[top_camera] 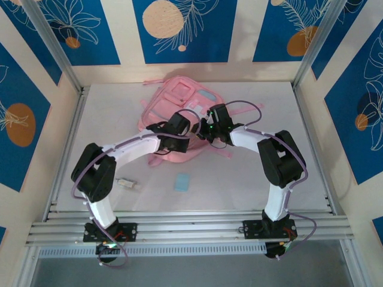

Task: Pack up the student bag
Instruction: Unzip the student bag at the top-center of the table.

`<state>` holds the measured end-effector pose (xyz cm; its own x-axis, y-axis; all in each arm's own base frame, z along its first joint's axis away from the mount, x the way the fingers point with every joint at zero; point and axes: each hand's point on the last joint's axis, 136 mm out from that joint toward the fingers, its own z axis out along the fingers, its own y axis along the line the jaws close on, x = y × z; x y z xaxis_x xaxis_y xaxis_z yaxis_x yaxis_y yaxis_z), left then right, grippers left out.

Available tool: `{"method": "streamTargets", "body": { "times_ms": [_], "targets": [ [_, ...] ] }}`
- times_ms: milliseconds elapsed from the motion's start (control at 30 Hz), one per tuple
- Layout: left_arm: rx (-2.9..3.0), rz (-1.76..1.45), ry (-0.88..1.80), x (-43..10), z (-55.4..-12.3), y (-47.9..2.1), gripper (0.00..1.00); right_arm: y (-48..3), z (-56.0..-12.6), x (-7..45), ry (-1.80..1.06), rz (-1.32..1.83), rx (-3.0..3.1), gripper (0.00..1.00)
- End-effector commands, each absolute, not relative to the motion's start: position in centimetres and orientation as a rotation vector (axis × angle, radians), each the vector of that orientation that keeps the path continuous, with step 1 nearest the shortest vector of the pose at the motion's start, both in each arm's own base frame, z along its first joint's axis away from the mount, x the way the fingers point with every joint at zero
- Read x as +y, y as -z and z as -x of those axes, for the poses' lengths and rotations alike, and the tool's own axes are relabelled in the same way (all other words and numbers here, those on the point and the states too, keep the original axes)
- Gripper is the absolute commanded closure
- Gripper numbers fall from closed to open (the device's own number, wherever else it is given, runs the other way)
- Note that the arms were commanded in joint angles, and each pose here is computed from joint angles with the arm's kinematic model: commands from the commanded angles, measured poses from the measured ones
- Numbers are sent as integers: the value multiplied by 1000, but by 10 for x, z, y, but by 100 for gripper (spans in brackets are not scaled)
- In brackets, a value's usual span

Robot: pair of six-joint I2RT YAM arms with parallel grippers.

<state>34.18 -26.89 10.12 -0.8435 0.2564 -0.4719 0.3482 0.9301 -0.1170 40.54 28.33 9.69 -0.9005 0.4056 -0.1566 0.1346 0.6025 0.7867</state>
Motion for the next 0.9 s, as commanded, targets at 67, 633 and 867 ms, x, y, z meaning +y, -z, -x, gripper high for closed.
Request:
{"method": "streamTargets", "body": {
  "times_ms": [67,633,867],
  "targets": [
    [2745,-486,226,-214,-332,-111,100,-94,-401,248,-1048,-423,2556,100],
    [2663,-551,754,-262,-310,-141,100,-144,-479,153,-876,-457,2475,95],
    [2594,-579,901,-308,-320,-147,100,-177,-432,156,-938,-461,2449,49]
  ]
}}
